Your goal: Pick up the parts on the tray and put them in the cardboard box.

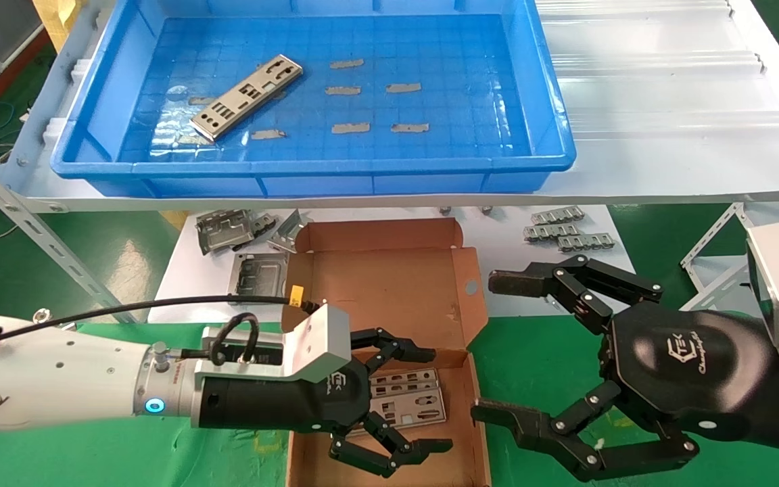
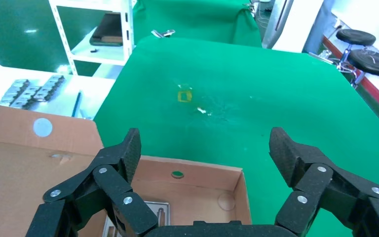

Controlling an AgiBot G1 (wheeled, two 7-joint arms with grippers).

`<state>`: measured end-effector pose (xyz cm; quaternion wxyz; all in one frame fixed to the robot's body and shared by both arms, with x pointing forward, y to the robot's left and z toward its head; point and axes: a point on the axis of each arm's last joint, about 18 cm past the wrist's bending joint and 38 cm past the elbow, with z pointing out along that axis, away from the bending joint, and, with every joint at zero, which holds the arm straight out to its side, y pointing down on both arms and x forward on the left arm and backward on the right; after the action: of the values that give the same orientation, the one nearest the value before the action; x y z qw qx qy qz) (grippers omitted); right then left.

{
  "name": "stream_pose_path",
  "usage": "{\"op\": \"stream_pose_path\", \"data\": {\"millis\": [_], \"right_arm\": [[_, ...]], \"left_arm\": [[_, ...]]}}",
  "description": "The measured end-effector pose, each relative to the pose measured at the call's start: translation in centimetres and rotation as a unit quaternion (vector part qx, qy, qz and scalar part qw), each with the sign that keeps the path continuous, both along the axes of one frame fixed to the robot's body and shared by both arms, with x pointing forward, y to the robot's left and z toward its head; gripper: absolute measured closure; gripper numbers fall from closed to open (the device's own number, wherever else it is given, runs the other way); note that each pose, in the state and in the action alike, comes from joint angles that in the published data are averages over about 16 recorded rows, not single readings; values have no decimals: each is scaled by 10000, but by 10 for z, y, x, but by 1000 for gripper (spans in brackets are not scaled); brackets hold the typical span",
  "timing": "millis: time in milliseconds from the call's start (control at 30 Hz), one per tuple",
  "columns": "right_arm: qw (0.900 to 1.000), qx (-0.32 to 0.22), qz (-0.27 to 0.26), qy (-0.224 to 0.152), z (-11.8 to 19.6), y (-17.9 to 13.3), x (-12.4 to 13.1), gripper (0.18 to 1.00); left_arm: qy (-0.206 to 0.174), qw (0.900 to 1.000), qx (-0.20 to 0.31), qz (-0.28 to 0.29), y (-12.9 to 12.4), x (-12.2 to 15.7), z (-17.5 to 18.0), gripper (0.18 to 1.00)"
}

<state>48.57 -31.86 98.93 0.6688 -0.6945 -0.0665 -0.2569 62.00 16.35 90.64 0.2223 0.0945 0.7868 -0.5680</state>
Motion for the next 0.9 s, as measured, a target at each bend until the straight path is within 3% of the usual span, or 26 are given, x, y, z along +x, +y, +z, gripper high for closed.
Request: {"op": "stream_pose_path", "data": {"millis": [267,900], "right_arm": [[10000,1,-1,0,0,0,0,178],[10000,1,-1,0,0,0,0,178]], "left_arm": [[50,9999,-112,-71,3,-5,2,215],[27,9985,-548,-15,39,-27,21,184]]}}
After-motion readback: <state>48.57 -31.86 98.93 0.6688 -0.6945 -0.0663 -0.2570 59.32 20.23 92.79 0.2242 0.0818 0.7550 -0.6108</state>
